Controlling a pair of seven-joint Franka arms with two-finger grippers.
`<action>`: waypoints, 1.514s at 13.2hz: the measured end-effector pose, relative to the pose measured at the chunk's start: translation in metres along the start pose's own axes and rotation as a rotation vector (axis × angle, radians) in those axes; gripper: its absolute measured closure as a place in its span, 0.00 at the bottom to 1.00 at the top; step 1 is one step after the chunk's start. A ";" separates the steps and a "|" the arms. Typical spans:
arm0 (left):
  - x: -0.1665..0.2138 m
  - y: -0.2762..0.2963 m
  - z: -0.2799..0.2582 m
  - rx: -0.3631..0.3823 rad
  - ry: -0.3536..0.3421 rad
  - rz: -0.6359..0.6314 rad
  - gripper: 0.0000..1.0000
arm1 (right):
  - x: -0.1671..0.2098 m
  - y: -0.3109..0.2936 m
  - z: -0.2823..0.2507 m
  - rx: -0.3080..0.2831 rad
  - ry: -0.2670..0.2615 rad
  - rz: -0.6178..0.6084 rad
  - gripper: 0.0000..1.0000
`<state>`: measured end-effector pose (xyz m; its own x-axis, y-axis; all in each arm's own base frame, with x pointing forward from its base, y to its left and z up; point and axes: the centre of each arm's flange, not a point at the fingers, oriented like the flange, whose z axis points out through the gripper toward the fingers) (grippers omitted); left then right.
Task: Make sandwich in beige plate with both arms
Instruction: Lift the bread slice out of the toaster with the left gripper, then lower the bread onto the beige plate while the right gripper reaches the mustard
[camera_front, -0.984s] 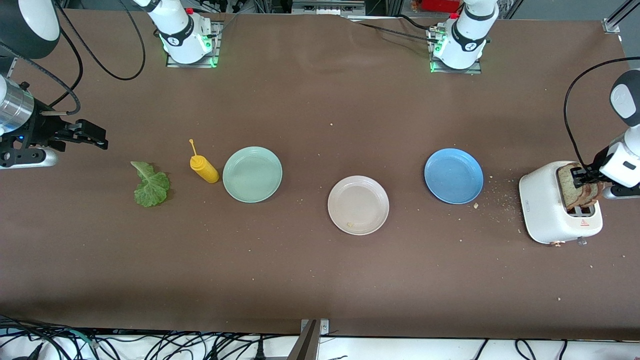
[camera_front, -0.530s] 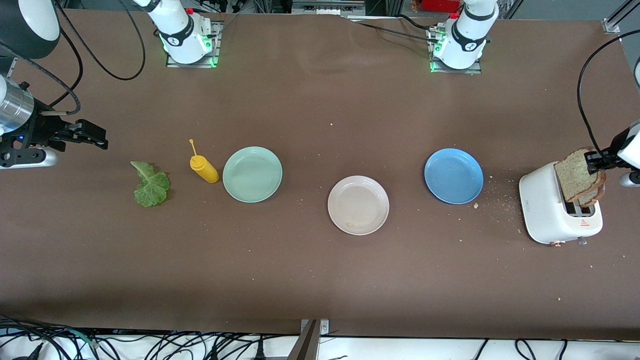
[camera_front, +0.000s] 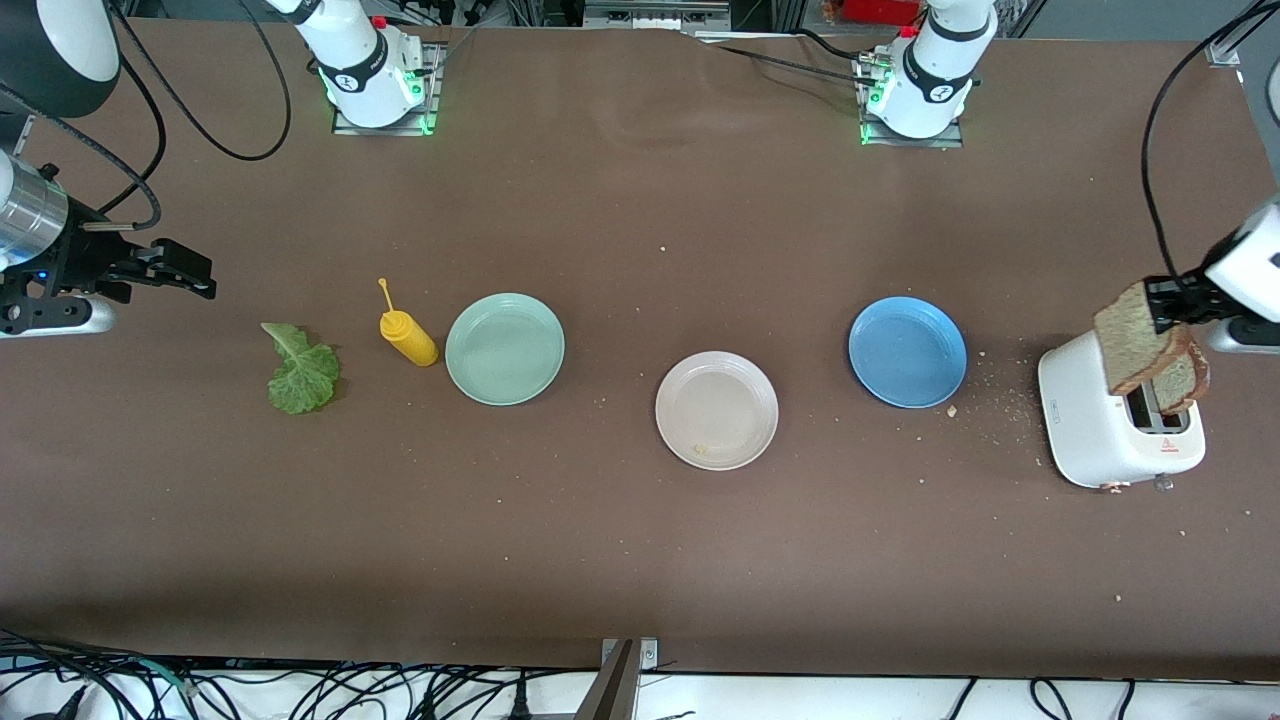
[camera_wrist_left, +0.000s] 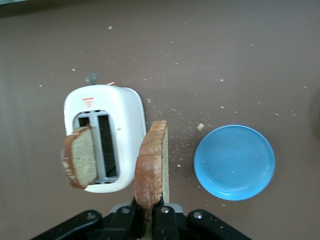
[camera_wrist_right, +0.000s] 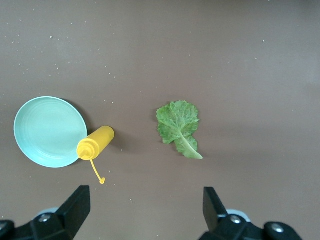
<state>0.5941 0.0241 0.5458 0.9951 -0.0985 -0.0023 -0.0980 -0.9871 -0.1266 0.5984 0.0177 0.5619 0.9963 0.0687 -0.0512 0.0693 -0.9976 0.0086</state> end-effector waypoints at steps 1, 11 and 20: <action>0.001 0.021 -0.002 -0.004 -0.004 0.012 0.91 | 0.000 0.000 0.000 0.000 0.000 0.000 0.00; 0.018 0.173 0.057 -0.473 -0.214 -0.027 0.91 | 0.000 0.000 0.000 0.000 0.002 0.001 0.00; 0.049 0.235 0.169 -0.895 -0.342 -0.046 0.91 | 0.005 -0.005 0.013 0.042 -0.024 0.002 0.00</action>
<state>0.6217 -0.1918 0.3477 0.9333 -0.1554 -0.3238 0.1104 -0.7338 0.6703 0.6021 0.0224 0.5488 0.9949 0.0671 -0.0753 0.0648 -0.9973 -0.0336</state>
